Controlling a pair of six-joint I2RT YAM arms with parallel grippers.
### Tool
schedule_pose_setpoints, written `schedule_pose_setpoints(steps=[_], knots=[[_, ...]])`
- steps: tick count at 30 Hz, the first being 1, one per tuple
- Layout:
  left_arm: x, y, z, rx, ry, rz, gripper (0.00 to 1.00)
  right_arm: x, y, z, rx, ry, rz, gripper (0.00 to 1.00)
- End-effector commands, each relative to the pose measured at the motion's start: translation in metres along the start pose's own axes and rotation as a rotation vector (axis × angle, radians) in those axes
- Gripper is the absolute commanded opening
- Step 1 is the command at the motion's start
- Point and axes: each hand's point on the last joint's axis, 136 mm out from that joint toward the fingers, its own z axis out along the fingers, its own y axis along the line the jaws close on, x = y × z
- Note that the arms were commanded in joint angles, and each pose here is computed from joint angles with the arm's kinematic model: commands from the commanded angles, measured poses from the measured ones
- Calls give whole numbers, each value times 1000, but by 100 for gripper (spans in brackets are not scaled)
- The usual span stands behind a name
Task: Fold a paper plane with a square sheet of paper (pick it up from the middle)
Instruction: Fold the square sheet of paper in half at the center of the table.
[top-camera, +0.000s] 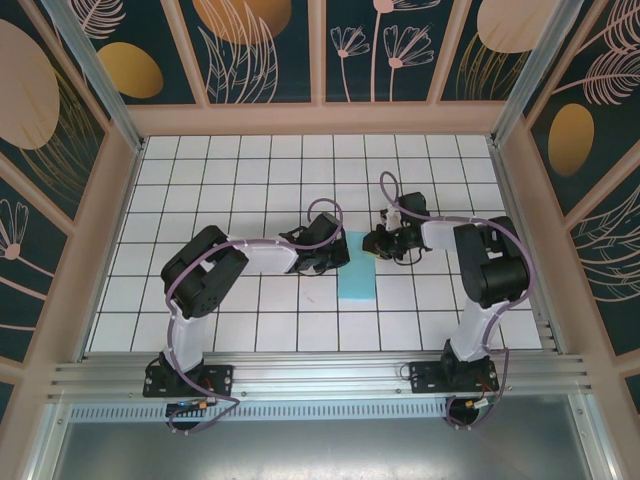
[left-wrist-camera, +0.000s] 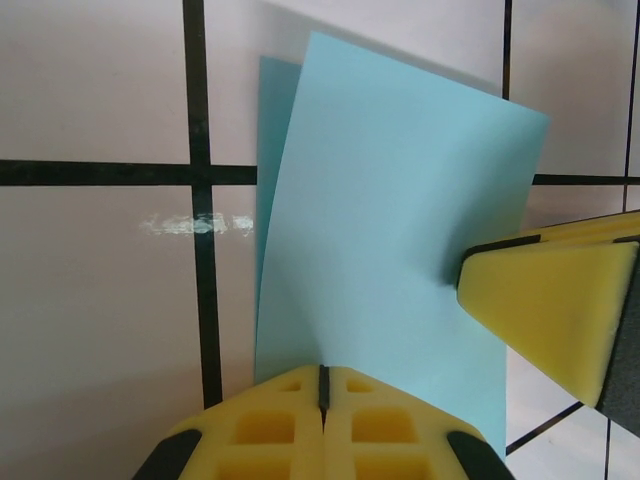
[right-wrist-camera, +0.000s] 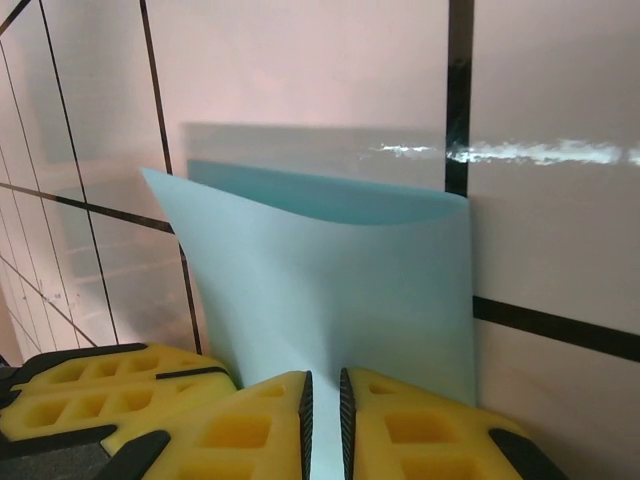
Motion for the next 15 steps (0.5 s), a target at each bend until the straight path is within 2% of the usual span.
schedule_pose_setpoints(steps=[1,7,15], knots=[[39,57,17,-175,125,-7,0,-3,-8,1,37,3,-9,18],[39,58,17,-178,125,-4,0,-27,24,-15,-51,-42,-58,19],[39,57,16,-179,125,-3,0,-30,-4,1,43,-25,-21,19]])
